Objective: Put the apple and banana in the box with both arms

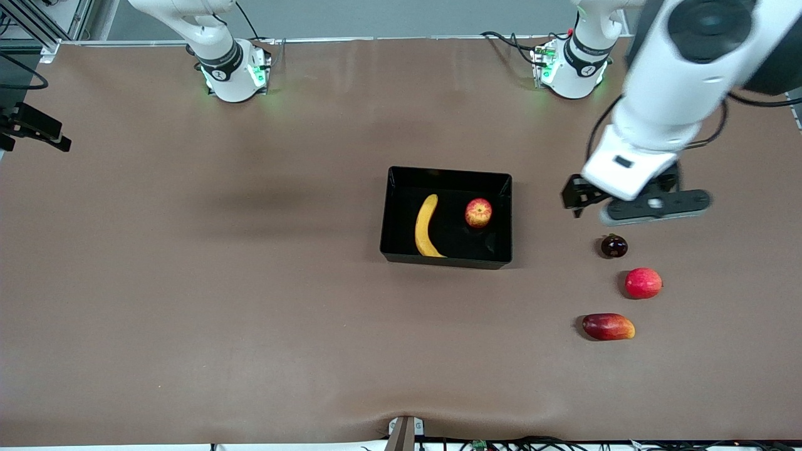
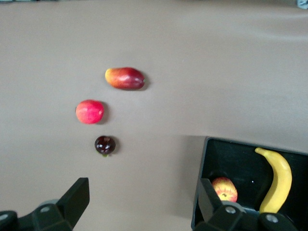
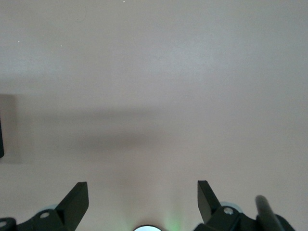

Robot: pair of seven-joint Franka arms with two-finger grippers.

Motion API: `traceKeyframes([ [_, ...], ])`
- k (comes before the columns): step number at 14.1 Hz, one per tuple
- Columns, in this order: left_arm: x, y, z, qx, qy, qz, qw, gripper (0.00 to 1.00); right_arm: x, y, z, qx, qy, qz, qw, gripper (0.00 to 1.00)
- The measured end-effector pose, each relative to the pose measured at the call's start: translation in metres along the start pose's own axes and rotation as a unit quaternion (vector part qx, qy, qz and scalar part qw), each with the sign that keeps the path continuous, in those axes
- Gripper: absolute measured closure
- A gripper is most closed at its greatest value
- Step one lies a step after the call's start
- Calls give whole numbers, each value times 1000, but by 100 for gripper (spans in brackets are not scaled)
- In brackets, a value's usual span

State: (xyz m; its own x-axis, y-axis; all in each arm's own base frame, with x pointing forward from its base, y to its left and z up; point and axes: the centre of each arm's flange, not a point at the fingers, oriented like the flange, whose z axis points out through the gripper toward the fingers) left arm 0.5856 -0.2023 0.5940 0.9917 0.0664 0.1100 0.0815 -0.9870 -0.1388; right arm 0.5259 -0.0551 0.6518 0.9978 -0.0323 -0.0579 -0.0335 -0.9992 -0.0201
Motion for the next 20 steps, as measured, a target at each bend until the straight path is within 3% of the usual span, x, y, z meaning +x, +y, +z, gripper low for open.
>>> traceKeyframes([
  [6, -7, -50, -26, 14, -13, 13, 1000, 0, 0, 0, 0, 0, 0, 0, 1000, 0],
  [14, -24, -126, -44, -30, -39, 21, 999, 0, 0, 0, 0, 0, 0, 0, 1000, 0],
  [20, -59, -135, -54, -47, -47, 18, 998, 0, 0, 0, 0, 0, 0, 0, 1000, 0],
])
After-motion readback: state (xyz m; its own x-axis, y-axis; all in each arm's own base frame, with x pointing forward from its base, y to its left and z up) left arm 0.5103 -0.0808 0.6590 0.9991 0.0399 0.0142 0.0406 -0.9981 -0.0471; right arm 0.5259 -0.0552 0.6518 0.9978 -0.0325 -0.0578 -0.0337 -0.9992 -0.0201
